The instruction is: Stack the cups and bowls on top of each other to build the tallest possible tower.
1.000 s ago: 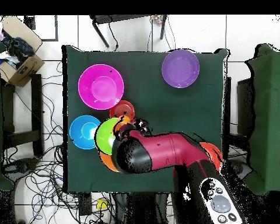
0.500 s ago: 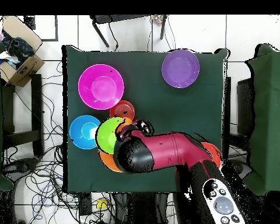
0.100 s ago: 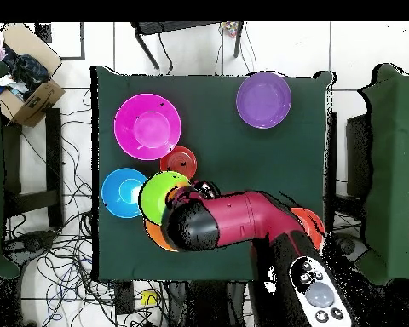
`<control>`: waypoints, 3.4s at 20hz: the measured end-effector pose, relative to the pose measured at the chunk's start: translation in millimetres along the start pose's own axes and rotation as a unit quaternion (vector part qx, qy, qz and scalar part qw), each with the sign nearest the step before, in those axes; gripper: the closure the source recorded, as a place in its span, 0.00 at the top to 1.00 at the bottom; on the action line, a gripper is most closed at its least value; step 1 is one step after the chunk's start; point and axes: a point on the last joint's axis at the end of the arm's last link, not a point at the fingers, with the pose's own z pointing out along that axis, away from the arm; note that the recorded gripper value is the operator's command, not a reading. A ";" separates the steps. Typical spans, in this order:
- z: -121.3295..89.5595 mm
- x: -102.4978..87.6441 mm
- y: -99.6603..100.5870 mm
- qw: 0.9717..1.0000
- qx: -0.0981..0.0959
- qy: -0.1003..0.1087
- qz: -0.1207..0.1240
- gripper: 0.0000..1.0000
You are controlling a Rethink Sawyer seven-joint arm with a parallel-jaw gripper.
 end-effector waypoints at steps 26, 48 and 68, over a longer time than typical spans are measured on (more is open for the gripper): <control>2.9 5.6 36.8 0.991 -0.043 0.125 -0.027 0.00; 14.4 31.6 28.9 0.984 -0.049 0.170 -0.003 0.00; 6.0 17.3 44.3 0.985 -0.044 0.167 -0.015 0.00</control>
